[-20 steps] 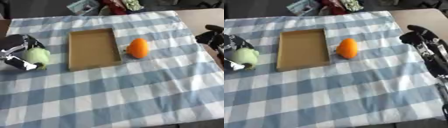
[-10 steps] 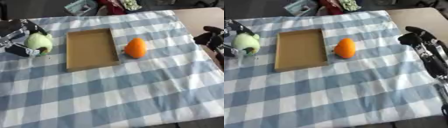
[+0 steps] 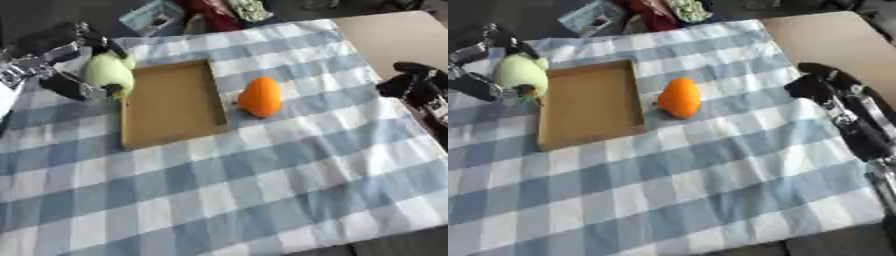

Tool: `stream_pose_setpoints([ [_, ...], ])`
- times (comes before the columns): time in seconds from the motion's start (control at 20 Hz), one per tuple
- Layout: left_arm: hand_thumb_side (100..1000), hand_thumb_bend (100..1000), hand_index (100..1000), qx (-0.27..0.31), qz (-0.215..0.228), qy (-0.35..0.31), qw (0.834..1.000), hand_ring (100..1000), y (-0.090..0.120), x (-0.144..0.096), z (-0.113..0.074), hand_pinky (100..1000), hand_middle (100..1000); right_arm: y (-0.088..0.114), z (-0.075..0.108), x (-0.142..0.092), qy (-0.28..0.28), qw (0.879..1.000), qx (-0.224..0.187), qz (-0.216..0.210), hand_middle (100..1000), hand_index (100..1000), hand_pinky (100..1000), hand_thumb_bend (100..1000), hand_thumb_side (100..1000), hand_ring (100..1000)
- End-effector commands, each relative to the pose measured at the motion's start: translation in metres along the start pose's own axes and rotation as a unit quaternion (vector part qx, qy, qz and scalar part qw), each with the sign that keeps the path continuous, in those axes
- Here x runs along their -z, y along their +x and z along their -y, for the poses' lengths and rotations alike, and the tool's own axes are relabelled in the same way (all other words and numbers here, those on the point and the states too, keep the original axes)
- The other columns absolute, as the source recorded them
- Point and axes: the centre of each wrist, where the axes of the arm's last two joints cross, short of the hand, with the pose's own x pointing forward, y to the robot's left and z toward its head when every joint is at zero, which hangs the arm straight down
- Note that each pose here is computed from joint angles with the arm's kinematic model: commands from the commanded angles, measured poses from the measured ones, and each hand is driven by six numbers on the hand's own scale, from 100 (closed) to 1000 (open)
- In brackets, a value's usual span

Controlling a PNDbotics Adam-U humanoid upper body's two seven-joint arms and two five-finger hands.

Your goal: Pick up objects on the table and place them in the box.

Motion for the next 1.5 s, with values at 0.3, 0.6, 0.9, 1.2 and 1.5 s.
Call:
stream_pose_setpoints([
  [0.3,237,307,757,0.009,0.01,-0.031,0.999,414,0.003,0.014,0.005,629,408,0.007,0.002,0.007,0.03,0.999,-0.017,0.011,663,887,825,100,711,788],
  [0.6,240,327,770,0.015,0.004,-0.029,0.999,444,0.001,0.017,0.016,633,444,0.007,0.0,0.007,0.034,0.999,-0.016,0.011,663,887,825,100,719,787],
  [0.9,398,401,795,0.027,0.005,-0.001,1.0,526,0.003,0.021,0.019,661,534,0.007,-0.001,0.008,0.036,0.999,-0.014,0.01,662,887,825,100,724,788],
  [1.2,577,524,809,0.04,0.005,0.017,0.999,619,0.004,0.02,0.018,717,636,0.006,-0.001,0.007,0.034,0.999,-0.014,0.008,662,888,825,100,722,788],
  [1.5,582,455,799,0.021,0.007,0.042,0.999,617,0.008,0.015,0.019,725,633,0.006,0.003,0.006,0.027,0.999,-0.021,0.009,663,887,825,100,707,789],
])
